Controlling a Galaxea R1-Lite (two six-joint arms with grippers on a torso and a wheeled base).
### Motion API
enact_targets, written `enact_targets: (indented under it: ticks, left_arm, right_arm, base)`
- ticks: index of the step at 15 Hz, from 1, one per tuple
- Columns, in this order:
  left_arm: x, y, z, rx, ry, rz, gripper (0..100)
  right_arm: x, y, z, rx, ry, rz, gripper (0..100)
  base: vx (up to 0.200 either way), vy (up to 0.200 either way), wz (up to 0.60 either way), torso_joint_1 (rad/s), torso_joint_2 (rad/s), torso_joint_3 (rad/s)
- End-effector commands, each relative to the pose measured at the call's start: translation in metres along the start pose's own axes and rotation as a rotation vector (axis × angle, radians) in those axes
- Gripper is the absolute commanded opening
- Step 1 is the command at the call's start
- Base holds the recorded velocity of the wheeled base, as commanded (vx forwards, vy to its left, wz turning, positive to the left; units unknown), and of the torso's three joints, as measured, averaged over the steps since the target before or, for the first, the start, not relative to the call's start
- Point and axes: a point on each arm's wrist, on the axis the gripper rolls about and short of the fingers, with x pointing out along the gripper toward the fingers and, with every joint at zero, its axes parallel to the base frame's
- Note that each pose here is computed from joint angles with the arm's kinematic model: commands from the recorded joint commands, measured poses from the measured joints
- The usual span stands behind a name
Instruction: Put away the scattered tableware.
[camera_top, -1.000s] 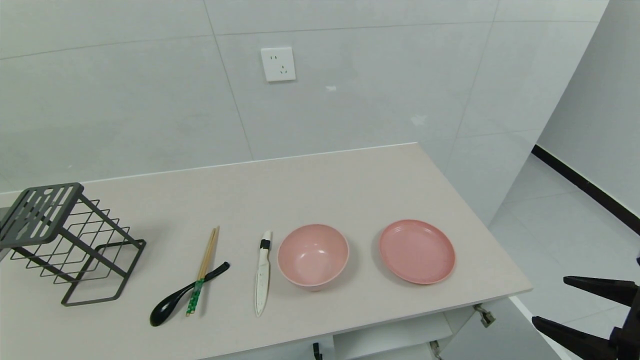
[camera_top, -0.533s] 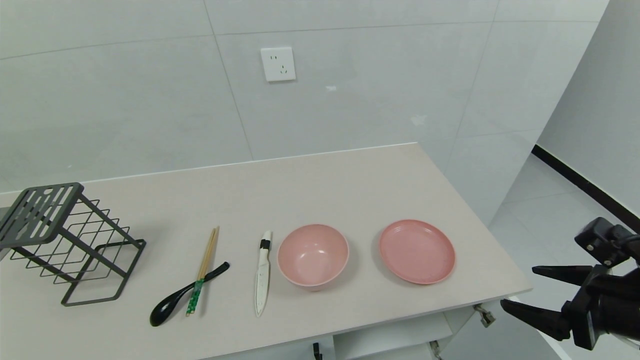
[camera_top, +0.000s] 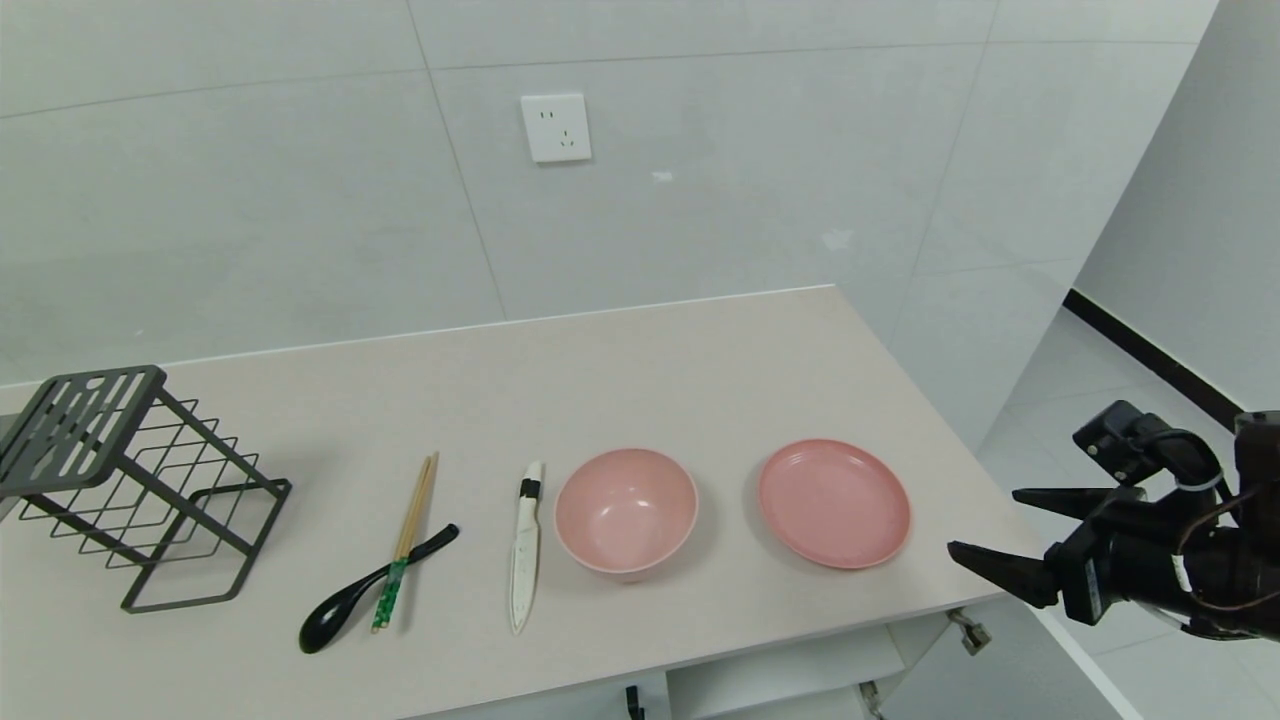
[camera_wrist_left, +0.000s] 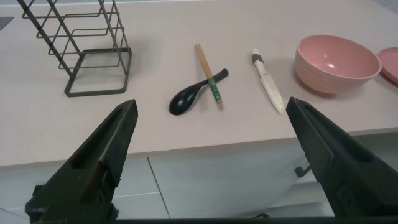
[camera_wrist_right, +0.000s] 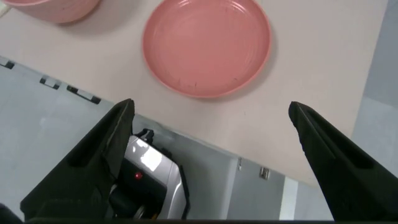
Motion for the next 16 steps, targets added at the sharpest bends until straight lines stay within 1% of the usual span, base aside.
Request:
enact_targets:
  ticks: [1, 4, 6, 8, 11, 14, 16]
  left_arm:
    - [0.000, 0.000, 0.000, 0.000, 0.002, 0.001, 100]
    - [0.000, 0.000, 0.000, -0.001, 0.001, 0.000, 100]
    - [0.000, 0.000, 0.000, 0.000, 0.001, 0.001, 100]
    - [0.000, 0.000, 0.000, -0.001, 0.001, 0.001, 100]
    - [0.000, 0.000, 0.000, -0.001, 0.001, 0.001, 100]
    - [0.000, 0.000, 0.000, -0.001, 0.001, 0.001, 100]
    - [0.000, 0.000, 0.000, -0.001, 0.002, 0.001, 100]
  right_arm:
    - [0.029, -0.004, -0.008, 0.022, 0.044, 0.021, 100]
    - [0.043, -0.007, -0.016, 0.035, 0.085, 0.033, 100]
    - [0.050, -0.009, -0.016, 0.028, 0.061, 0.028, 100]
    - [0.056, -0.013, -0.015, 0.029, 0.058, 0.018, 100]
    - [0.074, -0.021, -0.008, 0.025, 0.046, -0.001, 100]
    - [0.093, -0.028, -0.012, 0.051, 0.072, -0.025, 100]
    - [0.102, -0.032, -0.012, 0.051, 0.070, -0.029, 100]
  base:
    - [0.000, 0.000, 0.00, 0.000, 0.00, 0.000]
    - [0.000, 0.000, 0.00, 0.000, 0.00, 0.000]
    - [0.000, 0.000, 0.00, 0.000, 0.00, 0.000]
    - [0.000, 0.000, 0.00, 0.000, 0.00, 0.000]
    - [0.000, 0.000, 0.00, 0.000, 0.00, 0.000]
    - [0.000, 0.000, 0.00, 0.000, 0.00, 0.000]
    - [0.000, 0.000, 0.00, 0.000, 0.00, 0.000]
